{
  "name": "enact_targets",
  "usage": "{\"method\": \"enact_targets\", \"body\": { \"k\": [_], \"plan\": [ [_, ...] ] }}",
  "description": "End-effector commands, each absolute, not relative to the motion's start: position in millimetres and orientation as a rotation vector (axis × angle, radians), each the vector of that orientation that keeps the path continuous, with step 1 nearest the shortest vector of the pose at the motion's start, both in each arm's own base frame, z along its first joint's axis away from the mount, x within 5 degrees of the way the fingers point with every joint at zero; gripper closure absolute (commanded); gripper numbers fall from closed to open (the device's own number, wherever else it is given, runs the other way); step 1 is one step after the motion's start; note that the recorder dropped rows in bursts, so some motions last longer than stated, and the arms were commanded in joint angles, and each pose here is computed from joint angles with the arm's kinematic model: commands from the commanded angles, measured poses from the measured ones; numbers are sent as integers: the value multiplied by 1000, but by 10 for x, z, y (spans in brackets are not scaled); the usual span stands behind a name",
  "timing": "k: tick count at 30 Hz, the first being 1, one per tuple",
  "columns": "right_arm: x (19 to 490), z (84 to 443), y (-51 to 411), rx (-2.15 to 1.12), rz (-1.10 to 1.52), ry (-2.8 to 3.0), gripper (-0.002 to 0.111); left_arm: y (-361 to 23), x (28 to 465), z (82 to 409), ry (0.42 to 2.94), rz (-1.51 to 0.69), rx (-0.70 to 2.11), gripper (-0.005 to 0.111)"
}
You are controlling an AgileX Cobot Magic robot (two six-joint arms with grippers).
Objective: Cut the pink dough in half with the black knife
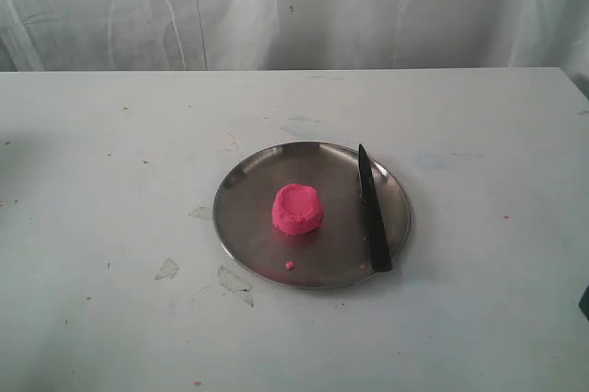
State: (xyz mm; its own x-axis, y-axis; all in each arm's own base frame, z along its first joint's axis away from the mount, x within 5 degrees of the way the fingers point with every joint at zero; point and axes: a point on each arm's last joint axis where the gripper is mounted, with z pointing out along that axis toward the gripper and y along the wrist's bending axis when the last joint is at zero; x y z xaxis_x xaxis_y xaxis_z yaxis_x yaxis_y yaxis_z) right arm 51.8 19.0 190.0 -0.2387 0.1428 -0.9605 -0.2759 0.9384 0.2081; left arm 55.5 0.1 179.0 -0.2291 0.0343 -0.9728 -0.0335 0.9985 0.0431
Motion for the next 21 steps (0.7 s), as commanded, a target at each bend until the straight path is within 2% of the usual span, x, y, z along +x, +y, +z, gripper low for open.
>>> {"method": "enact_targets", "body": {
  "k": [1, 12, 14, 17, 21],
  "plan": [
    [519, 1893, 185, -91, 388, 1761, 108, 1, 554, 1781, 1798, 60, -6, 107],
    [526, 1931, 182, -84, 390, 1718, 108, 1, 554, 1781, 1798, 60, -6, 107],
    [534, 1990, 178, -26, 442, 1658, 108, 1, 554, 1781, 1798, 60, -6, 107],
    [539, 2160, 145, 204, 661, 1473, 108, 1, 554, 1781, 1798, 60, -6, 107],
    [527, 2280, 102, 225, 666, 1330, 108, 1, 554, 1781, 1798, 60, -6, 107]
  ]
}}
